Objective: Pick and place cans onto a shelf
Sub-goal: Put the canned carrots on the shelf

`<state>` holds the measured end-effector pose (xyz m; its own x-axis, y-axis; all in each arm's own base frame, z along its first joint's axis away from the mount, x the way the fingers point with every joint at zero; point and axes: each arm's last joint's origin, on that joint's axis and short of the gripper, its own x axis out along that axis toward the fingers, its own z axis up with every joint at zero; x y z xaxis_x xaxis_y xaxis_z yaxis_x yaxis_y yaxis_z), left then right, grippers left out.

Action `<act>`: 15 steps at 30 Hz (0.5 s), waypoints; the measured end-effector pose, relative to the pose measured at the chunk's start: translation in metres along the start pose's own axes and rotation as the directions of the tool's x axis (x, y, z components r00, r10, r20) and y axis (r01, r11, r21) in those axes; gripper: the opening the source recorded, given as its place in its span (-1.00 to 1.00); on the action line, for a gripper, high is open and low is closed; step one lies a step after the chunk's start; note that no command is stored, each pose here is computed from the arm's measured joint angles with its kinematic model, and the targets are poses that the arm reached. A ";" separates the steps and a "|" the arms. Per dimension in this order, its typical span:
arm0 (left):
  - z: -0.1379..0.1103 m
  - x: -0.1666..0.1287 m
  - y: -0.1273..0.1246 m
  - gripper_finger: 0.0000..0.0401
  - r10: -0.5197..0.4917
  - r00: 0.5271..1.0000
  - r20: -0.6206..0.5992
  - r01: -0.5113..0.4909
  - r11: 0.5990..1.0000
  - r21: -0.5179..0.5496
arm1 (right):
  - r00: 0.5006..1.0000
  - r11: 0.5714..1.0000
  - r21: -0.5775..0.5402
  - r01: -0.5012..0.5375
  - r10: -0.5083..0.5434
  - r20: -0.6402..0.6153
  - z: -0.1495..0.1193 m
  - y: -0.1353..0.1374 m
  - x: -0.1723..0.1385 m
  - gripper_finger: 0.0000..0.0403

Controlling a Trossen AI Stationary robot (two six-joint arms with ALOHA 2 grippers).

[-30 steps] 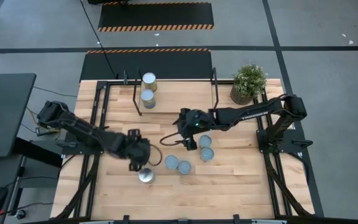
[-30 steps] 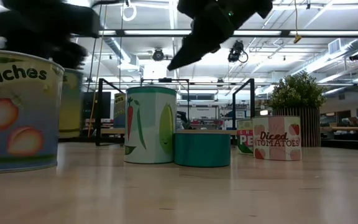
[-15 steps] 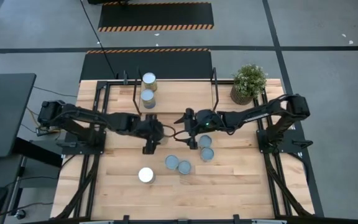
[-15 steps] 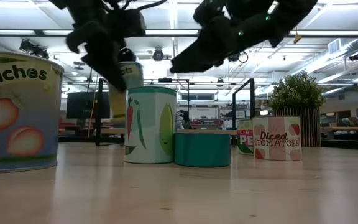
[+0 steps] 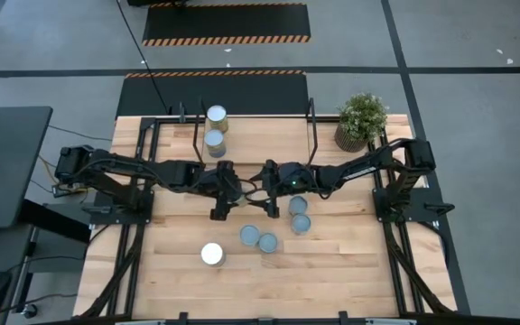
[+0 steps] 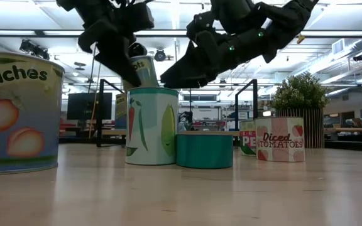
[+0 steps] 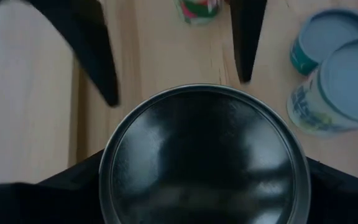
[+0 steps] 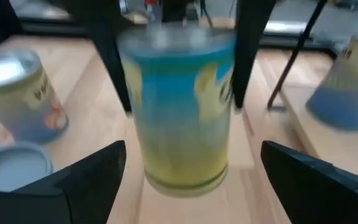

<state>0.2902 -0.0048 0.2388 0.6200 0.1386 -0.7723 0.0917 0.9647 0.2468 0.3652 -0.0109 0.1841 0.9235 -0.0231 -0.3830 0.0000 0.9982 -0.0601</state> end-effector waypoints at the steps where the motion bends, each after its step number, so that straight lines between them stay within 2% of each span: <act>1: 0.002 -0.001 0.001 0.60 0.002 1.000 0.008 -0.002 1.000 0.003 | 1.000 1.000 0.004 0.005 -0.005 -0.004 -0.001 0.000 0.001 0.91; 9: 0.012 -0.006 0.004 0.60 0.018 0.998 0.060 -0.020 0.999 0.037 | 0.999 1.000 -0.010 0.014 -0.014 0.031 -0.003 0.001 0.006 0.97; 15: 0.015 -0.005 0.005 0.60 0.024 0.996 0.088 -0.029 0.998 0.054 | 0.999 1.000 -0.023 0.015 -0.014 0.043 -0.005 0.001 0.010 0.84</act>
<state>0.2993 -0.0043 0.2527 0.6881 0.1418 -0.7116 0.1154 0.9469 0.3003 0.3722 -0.0107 0.1755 0.9391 -0.0345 -0.3418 0.0049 0.9962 -0.0873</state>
